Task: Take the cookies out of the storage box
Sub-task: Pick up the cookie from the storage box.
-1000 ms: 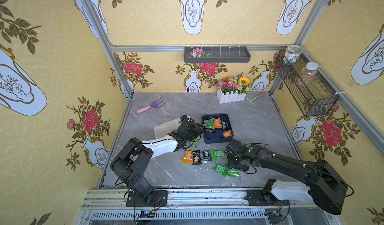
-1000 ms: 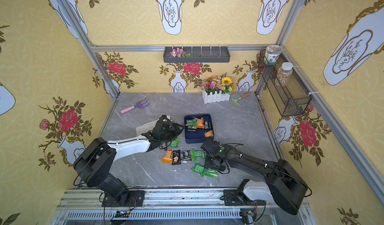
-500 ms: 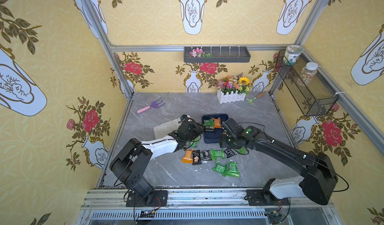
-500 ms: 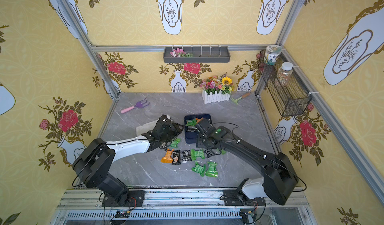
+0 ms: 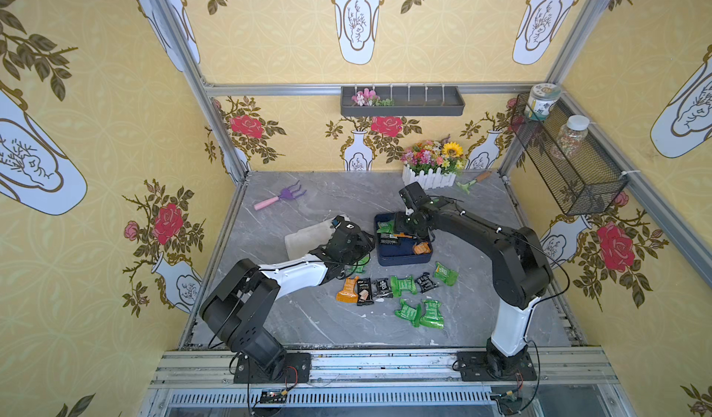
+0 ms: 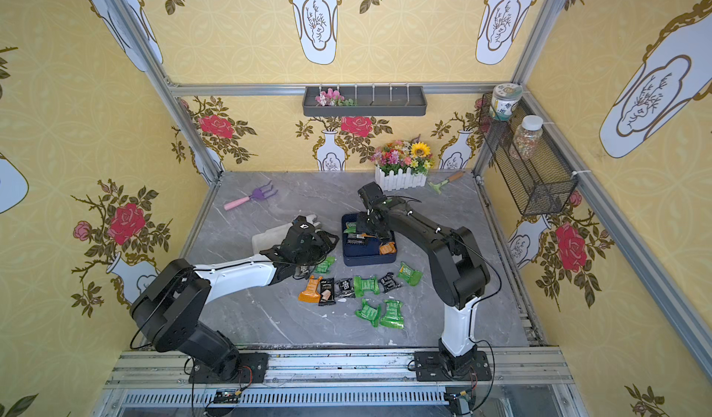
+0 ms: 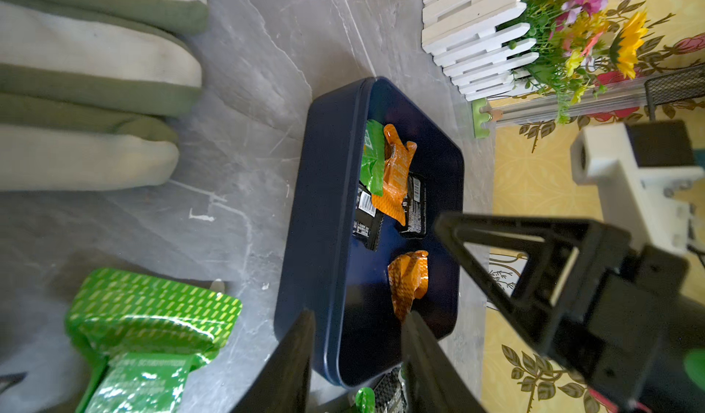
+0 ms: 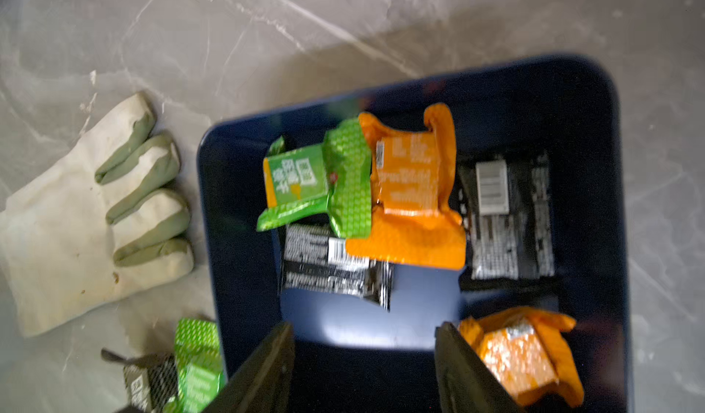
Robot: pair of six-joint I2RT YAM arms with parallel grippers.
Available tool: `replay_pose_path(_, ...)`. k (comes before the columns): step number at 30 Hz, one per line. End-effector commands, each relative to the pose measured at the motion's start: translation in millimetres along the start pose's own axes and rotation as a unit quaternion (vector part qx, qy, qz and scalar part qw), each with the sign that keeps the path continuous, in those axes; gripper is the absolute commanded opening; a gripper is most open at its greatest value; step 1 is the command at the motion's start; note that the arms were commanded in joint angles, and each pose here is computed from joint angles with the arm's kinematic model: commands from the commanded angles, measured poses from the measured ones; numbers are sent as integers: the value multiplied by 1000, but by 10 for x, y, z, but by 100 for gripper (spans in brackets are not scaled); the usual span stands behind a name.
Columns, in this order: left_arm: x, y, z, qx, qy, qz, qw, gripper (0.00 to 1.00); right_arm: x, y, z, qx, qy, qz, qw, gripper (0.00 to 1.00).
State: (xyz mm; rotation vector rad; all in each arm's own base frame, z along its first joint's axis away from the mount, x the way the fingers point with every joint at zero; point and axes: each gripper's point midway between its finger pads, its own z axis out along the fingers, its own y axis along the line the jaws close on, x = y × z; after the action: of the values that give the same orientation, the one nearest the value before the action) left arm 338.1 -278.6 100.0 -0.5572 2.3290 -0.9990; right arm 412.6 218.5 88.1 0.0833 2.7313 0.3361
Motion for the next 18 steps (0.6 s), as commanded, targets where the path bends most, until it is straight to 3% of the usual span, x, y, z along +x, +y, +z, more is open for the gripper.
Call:
replay_pose_path(1, 0, 18, 17, 0, -2, 1, 1000, 43, -142, -96, 113, 26, -6, -24, 999, 60)
replay_pose_path(18, 22, 38, 106, -7, 6, 1, 1000, 43, -288, -265, 584, 62, 11, -58, 996, 58)
